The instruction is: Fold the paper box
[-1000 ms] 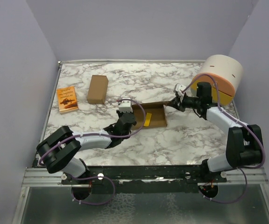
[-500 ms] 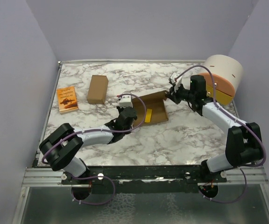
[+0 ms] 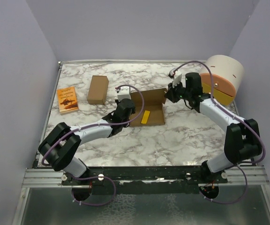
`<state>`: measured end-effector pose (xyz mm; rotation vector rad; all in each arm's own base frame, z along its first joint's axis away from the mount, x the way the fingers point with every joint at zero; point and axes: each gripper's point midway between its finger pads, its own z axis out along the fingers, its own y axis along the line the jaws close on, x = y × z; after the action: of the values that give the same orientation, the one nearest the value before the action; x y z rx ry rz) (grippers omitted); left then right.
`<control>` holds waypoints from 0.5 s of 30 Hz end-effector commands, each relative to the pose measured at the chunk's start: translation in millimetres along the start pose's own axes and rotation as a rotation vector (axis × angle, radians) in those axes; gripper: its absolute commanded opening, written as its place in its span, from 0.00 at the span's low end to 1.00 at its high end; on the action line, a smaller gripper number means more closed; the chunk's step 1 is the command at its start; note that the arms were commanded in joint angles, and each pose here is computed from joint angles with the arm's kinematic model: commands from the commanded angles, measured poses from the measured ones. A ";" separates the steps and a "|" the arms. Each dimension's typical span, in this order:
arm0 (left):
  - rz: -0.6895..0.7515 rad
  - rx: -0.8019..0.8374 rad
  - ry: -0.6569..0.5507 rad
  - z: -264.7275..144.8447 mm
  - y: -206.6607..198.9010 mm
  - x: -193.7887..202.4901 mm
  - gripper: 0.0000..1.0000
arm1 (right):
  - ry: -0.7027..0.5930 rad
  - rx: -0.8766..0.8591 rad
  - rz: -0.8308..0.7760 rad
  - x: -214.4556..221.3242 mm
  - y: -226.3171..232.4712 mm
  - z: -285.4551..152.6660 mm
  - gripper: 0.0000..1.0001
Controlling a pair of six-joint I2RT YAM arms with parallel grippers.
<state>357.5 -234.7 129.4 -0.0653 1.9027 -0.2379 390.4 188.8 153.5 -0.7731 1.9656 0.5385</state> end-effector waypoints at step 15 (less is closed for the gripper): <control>-0.045 0.212 0.073 -2.5 -45.8 -13.7 0.00 | 0.014 0.199 0.346 -8.4 17.7 24.5 0.01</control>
<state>361.9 -244.0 134.7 -0.0152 1.9522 -0.3055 410.0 191.0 152.5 -0.4022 2.1091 0.4293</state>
